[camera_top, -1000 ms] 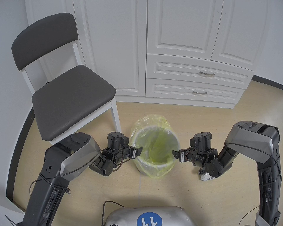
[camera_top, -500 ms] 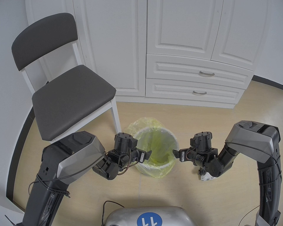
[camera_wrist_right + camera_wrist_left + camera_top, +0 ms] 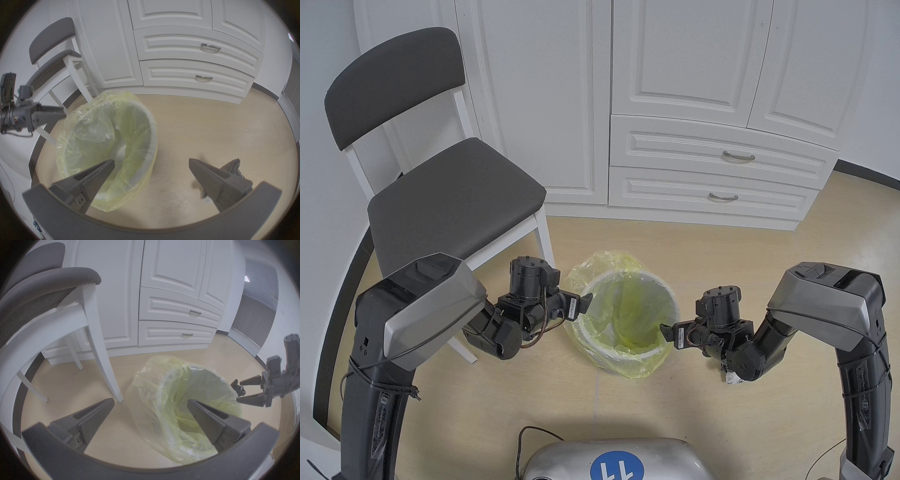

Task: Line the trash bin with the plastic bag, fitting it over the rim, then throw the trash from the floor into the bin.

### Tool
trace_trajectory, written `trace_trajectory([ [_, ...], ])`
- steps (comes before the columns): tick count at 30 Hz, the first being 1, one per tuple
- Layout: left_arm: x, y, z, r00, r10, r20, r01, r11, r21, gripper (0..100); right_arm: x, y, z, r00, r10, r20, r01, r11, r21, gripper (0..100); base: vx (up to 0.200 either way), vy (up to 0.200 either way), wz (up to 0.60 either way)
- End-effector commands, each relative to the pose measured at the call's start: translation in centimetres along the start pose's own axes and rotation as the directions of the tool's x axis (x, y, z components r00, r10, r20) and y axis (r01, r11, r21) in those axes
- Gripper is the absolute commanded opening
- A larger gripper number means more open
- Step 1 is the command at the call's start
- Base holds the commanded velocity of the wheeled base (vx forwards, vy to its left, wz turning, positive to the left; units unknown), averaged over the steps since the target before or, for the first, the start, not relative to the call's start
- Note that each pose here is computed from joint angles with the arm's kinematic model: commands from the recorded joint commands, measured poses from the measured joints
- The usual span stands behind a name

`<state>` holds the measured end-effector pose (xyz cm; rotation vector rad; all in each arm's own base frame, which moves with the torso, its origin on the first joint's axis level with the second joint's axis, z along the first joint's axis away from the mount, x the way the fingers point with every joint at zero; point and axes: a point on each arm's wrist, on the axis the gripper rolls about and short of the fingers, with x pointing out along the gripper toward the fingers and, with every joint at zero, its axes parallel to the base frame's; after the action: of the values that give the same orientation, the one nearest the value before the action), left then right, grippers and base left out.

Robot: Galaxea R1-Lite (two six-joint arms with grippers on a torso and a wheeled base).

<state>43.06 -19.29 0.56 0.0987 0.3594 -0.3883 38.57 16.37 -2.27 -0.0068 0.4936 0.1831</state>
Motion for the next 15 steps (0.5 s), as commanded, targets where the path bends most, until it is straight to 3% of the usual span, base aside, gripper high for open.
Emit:
trace_trajectory([
  [1,0.3,2.8,1.0,0.998,0.057,0.018,-0.057,0.998,-0.013,100,0.6,0.2,-0.9,1.0,-0.001,-0.018,0.001,1.0,-0.006,100,0.0,0.0,0.0],
  [5,2.1,4.0,0.6,0.993,0.117,-0.001,-0.117,0.993,-0.018,100,0.3,-0.2,-0.1,1.0,-0.006,0.0,0.006,1.0,0.001,100,0.0,0.0,0.0],
  [15,7.3,4.0,-0.8,0.993,0.112,-0.019,-0.113,0.993,-0.027,100,0.1,-0.5,0.4,1.0,-0.012,0.01,0.011,1.0,0.008,100,0.0,0.0,0.0],
])
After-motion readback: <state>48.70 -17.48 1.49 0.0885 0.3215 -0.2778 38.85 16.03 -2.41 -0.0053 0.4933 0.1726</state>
